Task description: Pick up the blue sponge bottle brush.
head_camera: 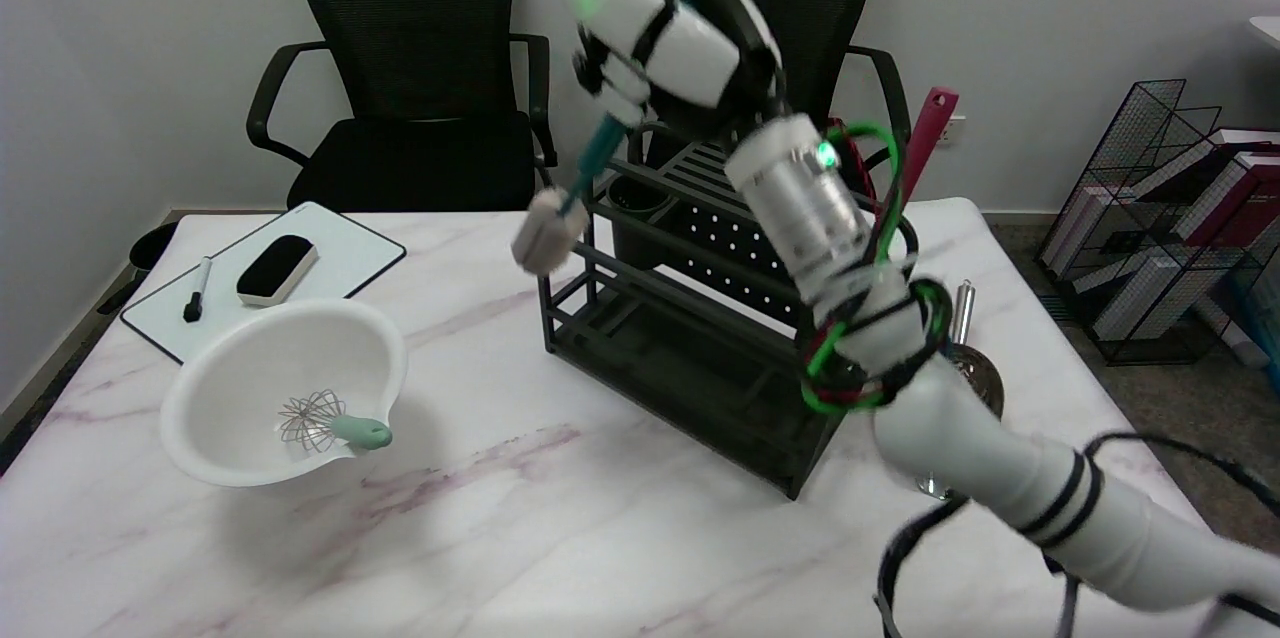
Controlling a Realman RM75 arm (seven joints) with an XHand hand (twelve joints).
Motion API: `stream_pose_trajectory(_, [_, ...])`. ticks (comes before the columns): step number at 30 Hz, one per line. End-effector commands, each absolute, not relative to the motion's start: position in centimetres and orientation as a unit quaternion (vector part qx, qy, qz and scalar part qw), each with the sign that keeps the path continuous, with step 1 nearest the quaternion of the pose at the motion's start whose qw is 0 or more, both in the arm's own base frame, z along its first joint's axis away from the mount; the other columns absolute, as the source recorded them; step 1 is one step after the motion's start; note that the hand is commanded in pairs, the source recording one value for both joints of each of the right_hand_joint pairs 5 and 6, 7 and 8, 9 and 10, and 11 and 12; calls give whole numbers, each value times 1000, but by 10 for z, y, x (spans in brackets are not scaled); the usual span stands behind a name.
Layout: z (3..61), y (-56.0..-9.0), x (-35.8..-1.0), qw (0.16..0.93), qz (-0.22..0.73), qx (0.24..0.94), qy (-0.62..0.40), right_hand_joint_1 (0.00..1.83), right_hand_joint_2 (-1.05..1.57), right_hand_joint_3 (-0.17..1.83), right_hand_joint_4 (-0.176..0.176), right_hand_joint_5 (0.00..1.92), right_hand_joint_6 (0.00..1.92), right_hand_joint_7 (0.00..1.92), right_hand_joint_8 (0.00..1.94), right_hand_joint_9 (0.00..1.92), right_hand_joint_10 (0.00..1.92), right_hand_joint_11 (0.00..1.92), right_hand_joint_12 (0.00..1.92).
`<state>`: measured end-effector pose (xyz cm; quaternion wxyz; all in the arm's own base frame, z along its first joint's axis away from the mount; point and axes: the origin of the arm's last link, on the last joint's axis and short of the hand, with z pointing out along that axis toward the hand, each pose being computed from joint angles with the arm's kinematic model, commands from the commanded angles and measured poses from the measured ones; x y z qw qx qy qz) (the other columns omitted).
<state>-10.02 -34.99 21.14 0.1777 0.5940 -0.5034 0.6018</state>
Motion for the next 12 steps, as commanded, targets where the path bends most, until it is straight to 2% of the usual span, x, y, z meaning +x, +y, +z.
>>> stream_pose_trajectory(1, [228,-222,-225,299,615,542,-489,1149,1571,218,0,1920,1920,1920,1920,1920,1920,1920,1920])
stream_pose_trajectory(6, [221,-204,-232,282,594,561,-504,1150,1571,208,0,1920,1920,1920,1920,1920,1920,1920,1920])
stream_pose_trajectory(12, [184,-207,-242,243,550,549,-581,1135,1571,250,0,1920,1920,1920,1920,1920,1920,1920,1920])
